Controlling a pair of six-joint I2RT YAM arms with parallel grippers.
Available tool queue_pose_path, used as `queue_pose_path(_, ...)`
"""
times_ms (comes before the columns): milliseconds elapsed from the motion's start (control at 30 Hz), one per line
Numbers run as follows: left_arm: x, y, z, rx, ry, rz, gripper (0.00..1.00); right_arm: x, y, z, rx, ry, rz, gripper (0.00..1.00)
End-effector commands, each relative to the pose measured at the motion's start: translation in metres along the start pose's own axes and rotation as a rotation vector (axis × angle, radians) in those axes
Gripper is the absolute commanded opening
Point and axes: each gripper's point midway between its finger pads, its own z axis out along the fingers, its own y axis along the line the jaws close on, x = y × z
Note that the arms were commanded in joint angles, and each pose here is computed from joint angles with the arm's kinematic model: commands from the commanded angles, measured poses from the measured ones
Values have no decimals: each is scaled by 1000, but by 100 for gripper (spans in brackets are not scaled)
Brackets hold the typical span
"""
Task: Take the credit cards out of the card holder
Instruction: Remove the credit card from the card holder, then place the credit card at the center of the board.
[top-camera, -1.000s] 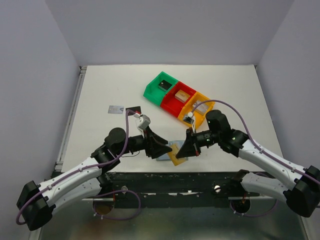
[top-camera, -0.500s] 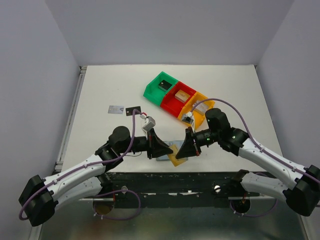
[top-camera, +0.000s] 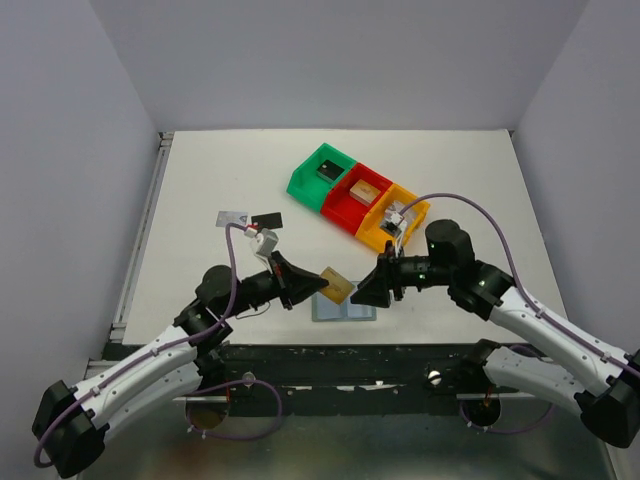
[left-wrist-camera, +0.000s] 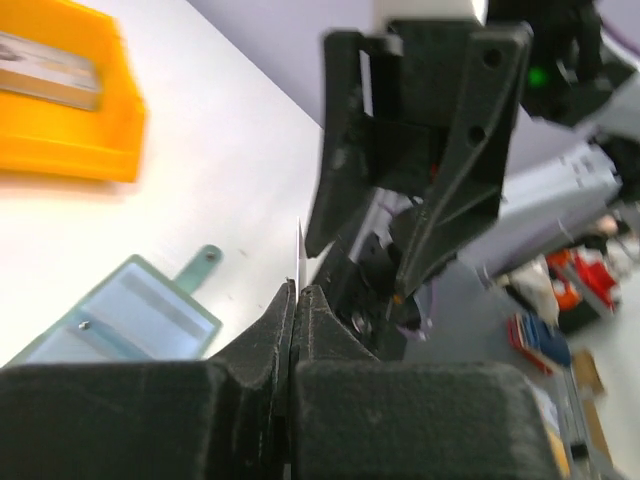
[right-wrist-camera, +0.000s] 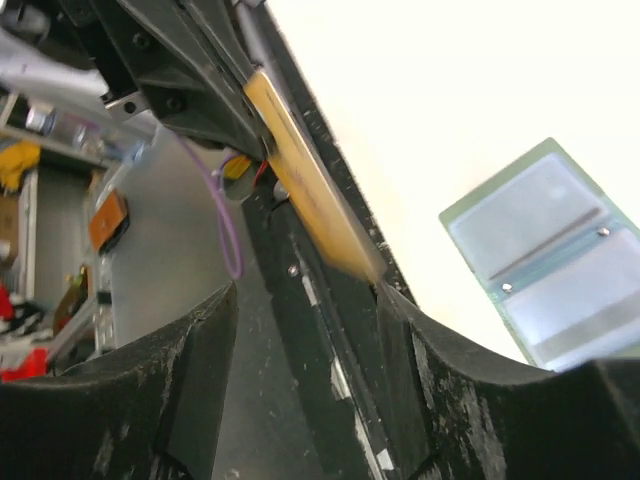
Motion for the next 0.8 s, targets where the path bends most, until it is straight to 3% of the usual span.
queue_pose_path(0, -22, 40, -19, -193, -204, -126, 0, -19, -28, 3, 156, -166, 108, 66)
queue_pose_path(133, -28, 44, -31, -199, -304, -174, 0, -28, -26, 11, 95, -269, 187, 66)
queue_pose_path(300, -33, 41, -36, -181, -355, -200, 0, -35, -20, 23, -16, -309, 240, 66)
queue_pose_path(767, -40, 34, -36, -134, -396, -240, 0, -50, -5, 37, -143, -294, 254, 54)
